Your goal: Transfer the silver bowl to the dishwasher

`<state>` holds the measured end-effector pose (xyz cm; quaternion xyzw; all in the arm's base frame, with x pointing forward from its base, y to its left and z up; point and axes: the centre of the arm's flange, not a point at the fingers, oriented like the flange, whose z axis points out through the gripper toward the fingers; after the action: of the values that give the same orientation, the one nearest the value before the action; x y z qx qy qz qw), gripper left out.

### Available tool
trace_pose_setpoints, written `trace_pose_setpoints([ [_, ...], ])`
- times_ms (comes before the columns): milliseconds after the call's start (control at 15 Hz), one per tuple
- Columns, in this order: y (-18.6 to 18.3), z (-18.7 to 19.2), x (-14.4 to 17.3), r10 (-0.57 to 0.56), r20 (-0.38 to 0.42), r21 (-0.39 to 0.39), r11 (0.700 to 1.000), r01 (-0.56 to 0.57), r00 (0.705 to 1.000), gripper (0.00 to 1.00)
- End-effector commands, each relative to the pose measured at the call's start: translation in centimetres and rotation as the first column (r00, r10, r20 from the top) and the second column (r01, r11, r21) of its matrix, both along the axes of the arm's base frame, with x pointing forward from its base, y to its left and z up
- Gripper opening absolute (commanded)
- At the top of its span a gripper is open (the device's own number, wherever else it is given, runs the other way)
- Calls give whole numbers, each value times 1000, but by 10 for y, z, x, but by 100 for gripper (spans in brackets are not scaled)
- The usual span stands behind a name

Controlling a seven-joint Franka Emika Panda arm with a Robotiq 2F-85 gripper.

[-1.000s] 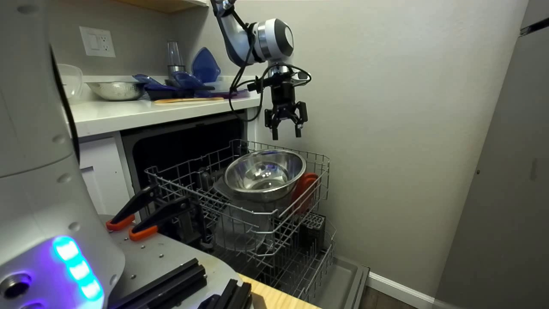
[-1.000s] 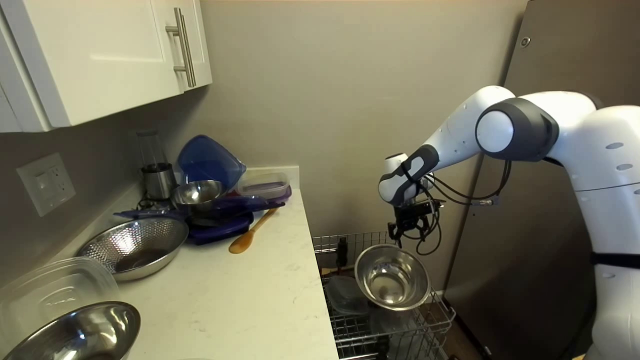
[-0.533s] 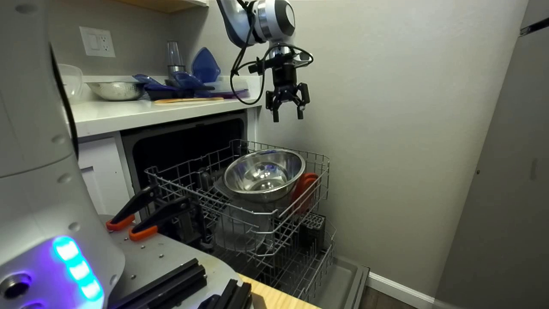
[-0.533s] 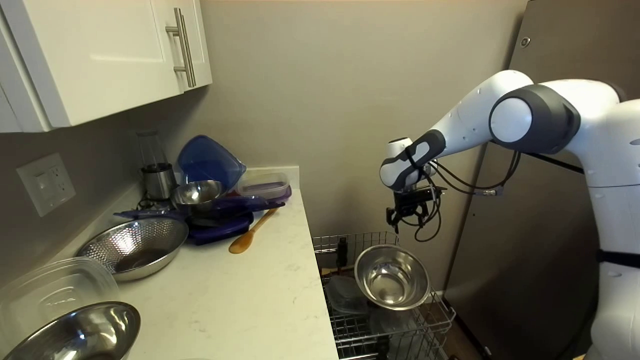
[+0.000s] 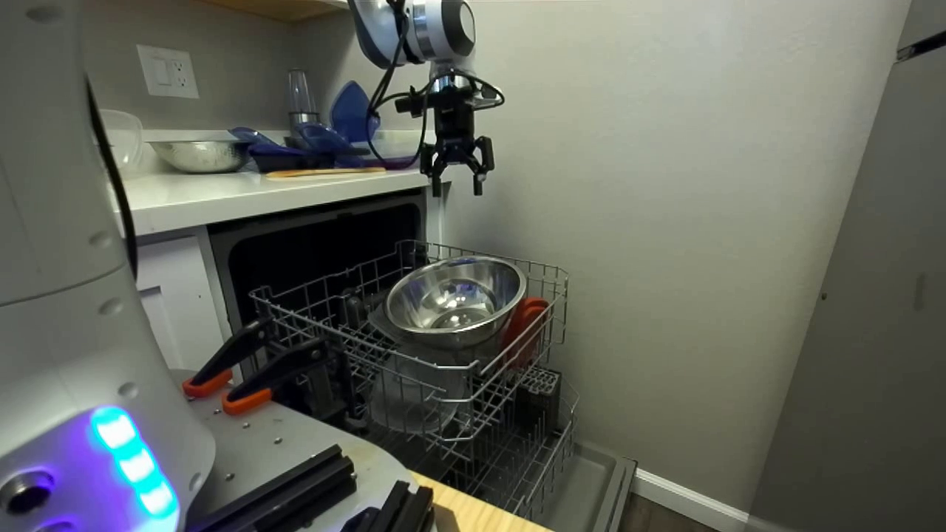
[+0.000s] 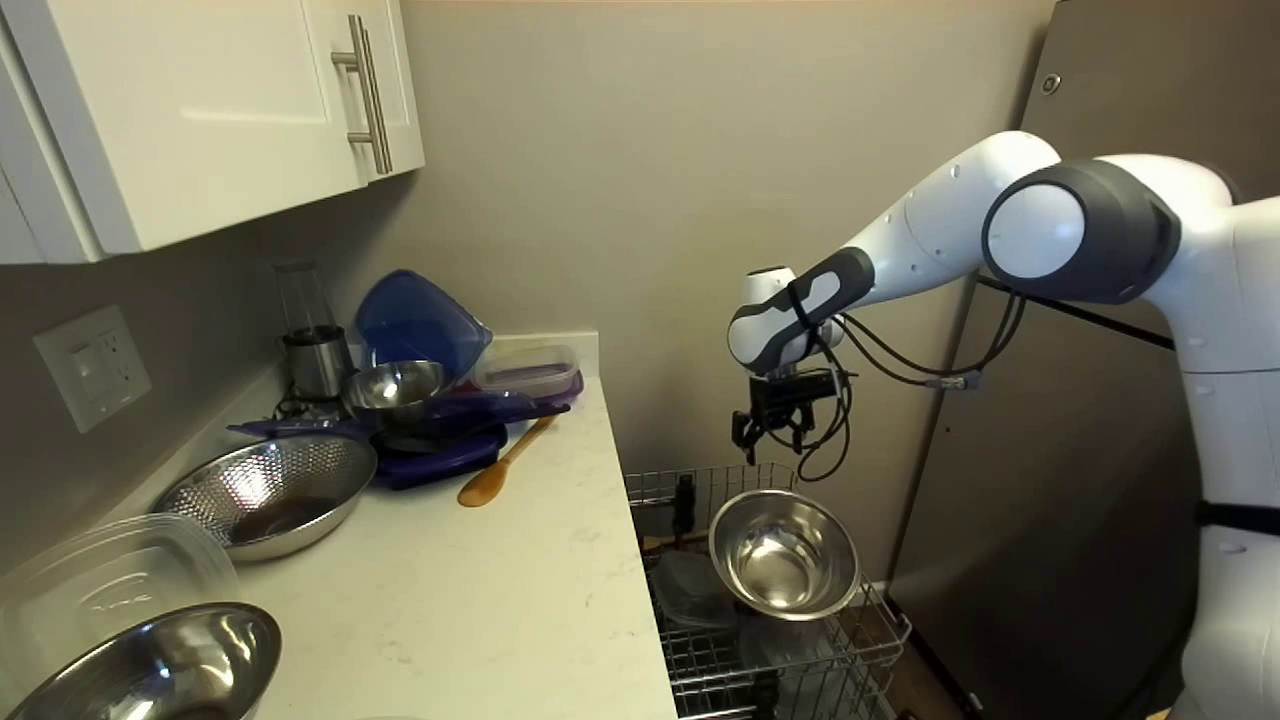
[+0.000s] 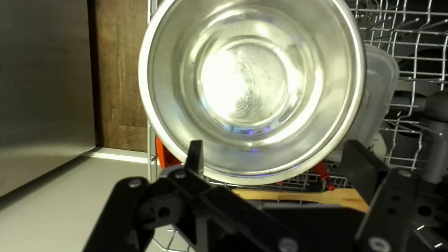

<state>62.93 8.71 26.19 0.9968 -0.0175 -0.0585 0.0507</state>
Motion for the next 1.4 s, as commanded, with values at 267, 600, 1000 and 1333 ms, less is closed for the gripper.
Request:
trace_pose_setpoints([
  [267, 70, -21, 5, 109, -36, 108, 989, -104, 993, 100],
  [600, 121, -16, 13, 118, -50, 122, 986, -111, 992, 100],
  [1000, 146, -38, 16, 112, -105, 117, 988, -100, 988, 100],
  [1333, 147, -38, 15, 136, -84, 118, 985, -125, 987, 100],
])
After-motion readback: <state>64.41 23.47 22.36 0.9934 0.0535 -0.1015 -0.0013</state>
